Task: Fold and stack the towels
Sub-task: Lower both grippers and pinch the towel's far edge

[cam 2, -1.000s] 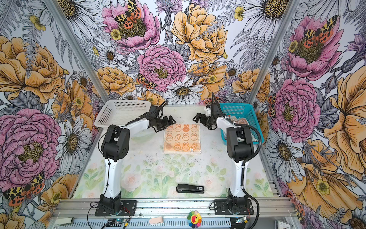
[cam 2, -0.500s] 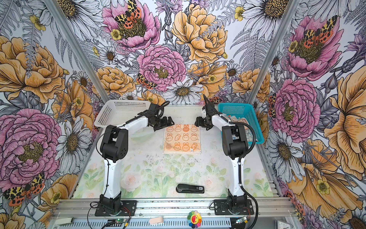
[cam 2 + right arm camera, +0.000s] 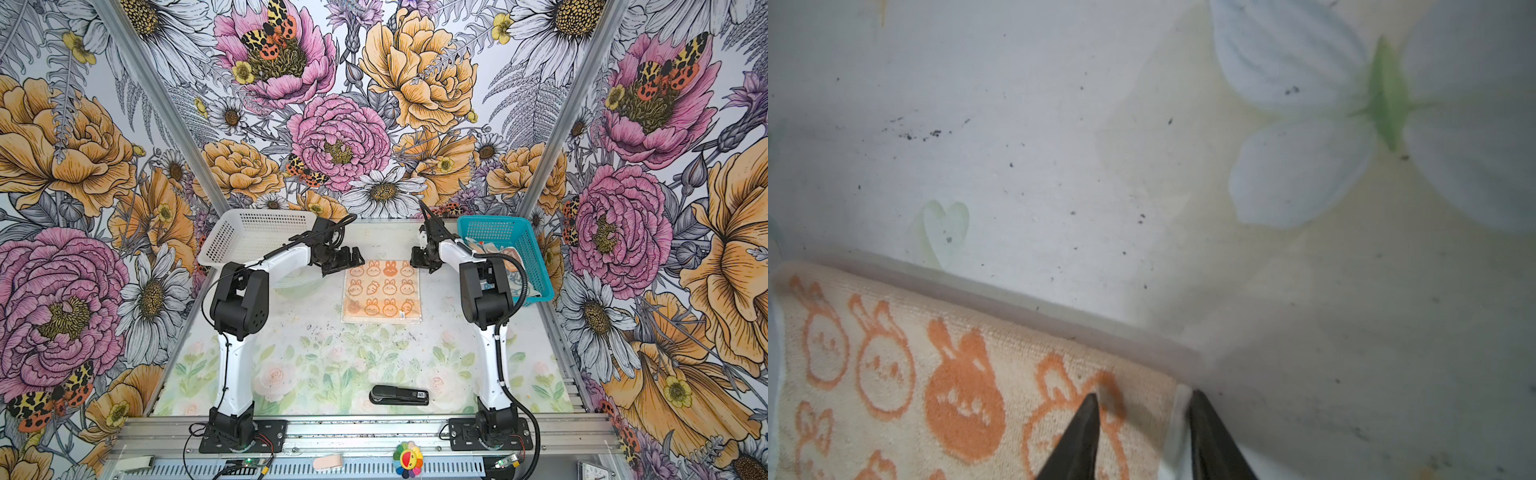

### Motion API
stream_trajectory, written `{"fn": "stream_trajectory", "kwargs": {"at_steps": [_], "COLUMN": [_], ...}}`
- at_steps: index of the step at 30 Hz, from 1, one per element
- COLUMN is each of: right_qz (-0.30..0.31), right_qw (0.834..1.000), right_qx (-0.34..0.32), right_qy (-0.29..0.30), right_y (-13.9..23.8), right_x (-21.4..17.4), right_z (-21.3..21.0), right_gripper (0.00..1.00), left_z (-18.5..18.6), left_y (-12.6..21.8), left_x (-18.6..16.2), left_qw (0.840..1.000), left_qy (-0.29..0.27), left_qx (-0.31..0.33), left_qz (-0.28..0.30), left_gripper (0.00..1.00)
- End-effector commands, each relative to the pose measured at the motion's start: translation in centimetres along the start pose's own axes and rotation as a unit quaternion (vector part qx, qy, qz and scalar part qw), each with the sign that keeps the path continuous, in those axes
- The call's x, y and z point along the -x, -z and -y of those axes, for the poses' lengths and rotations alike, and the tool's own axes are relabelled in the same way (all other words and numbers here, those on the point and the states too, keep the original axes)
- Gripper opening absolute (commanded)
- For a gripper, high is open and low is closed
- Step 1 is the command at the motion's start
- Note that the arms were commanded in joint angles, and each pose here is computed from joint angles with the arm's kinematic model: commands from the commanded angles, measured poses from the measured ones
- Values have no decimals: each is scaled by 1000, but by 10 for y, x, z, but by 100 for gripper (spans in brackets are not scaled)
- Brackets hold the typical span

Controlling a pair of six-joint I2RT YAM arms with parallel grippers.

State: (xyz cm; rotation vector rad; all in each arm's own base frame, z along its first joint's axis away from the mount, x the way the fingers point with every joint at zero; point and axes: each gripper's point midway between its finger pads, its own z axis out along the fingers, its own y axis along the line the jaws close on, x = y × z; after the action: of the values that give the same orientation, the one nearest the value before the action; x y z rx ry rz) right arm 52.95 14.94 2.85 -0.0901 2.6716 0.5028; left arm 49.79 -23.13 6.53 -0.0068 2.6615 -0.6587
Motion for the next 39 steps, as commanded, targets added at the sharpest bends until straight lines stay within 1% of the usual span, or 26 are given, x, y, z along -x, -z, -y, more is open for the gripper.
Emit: {"fn": "stream_trajectory", "kwargs": {"at_steps": [1,5,8,9,12,15,21,23,25,27,29,36,39], "right_qz": [-18,-21,-22,-22,-21,-22,-22,-23,-24,-24,-25,-25,-24], "right_qw": [1000,1000,1000,1000,1000,1000,1000,1000,1000,1000,1000,1000,1000], "right_qx": [-9,-8,-6,-7,-7,-6,-5,-4,-3,-2,-2,1,0], "right_qy": [2,1,2,2,2,3,2,2,2,1,2,1,1], "right_y": [-12,-15,-15,-15,-14,-14,-15,-15,-16,-16,-16,-15,-14], "right_x": [-9,-10,-11,-11,-10,-10,-10,-10,-11,-11,-12,-12,-12], "right_z": [2,3,3,3,3,2,3,2,2,2,2,0,1], "right_gripper": [30,14,6,4,2,0,0,0,0,0,0,0,0], "left_z": [1,-7,-12,-13,-15,-18,-27,-29,-32,-33,-37,-52,-55], "left_y": [6,-2,-9,-12,-18,-24,-39,-42,-44,-45,-44,-46,-47], "left_x": [11,15,19,20,24,26,23,22,21,20,19,17,18], "left_qw": [999,998,997,997,997,997,996,996,996,996,996,994,994], "left_qy": [-25,-43,-52,-54,-60,-66,-63,-61,-60,-60,-59,-60,-57], "left_qx": [16,38,48,48,48,49,59,61,62,63,67,84,84], "left_qz": [15,5,-3,-4,-6,-10,-21,-22,-24,-26,-28,-30,-31], "left_gripper": [99,99,96,93,87,83,69,66,60,58,51,40,30]}}
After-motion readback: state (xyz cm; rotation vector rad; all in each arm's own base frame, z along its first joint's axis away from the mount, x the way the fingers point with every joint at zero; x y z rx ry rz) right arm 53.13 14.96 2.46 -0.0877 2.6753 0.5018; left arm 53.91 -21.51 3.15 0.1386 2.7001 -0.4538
